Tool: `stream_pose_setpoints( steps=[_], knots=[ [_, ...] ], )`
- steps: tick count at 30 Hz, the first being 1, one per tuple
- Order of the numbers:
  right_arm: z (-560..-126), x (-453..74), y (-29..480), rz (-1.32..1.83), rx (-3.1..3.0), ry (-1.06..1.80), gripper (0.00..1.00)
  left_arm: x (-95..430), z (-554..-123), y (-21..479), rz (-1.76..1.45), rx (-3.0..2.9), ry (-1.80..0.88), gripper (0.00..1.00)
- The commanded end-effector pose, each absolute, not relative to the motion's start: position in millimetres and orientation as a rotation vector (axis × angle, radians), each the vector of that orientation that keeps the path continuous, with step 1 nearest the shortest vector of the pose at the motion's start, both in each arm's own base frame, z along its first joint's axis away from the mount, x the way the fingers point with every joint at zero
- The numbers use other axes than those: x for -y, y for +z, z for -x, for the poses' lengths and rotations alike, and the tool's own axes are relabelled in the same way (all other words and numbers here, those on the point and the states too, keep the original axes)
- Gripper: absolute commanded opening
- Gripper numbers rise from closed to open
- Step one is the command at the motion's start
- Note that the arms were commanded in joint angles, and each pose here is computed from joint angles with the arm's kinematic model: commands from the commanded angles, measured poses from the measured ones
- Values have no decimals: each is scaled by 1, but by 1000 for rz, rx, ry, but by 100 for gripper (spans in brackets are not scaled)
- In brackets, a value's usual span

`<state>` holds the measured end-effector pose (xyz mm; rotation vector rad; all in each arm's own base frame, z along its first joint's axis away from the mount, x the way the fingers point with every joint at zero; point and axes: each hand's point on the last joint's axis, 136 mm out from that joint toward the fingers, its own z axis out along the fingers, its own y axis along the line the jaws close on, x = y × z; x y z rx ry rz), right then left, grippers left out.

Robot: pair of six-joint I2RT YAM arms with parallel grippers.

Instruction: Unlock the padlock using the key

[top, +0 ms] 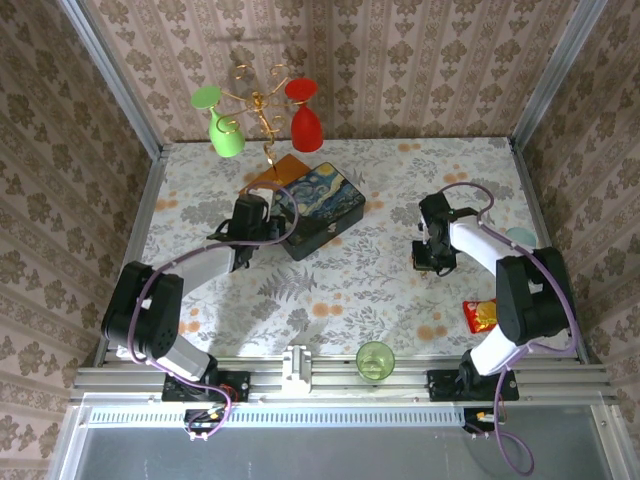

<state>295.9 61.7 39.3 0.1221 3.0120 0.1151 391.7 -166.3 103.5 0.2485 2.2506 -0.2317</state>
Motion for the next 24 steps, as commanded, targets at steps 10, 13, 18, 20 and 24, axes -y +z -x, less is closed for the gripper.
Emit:
stream_pose_setpoints(
  steps=[10,13,18,20,24],
  knots=[
    [-294,-73,13,-79,-3154,267,0,161,-359,68,-252,-2412,-282,47],
    [-292,-58,8,-61,-3182,99,1,164,-360,77,-257,-2391,-303,47],
    [-292,-50,6,-42,-3182,4,7,168,-359,85,-265,-2368,-329,47],
    [-291,-42,4,-62,-3187,-44,8,169,-357,85,-265,-2369,-338,47],
    [-291,-35,4,-47,-3201,-107,11,170,-354,86,-269,-2365,-337,47]
  ],
)
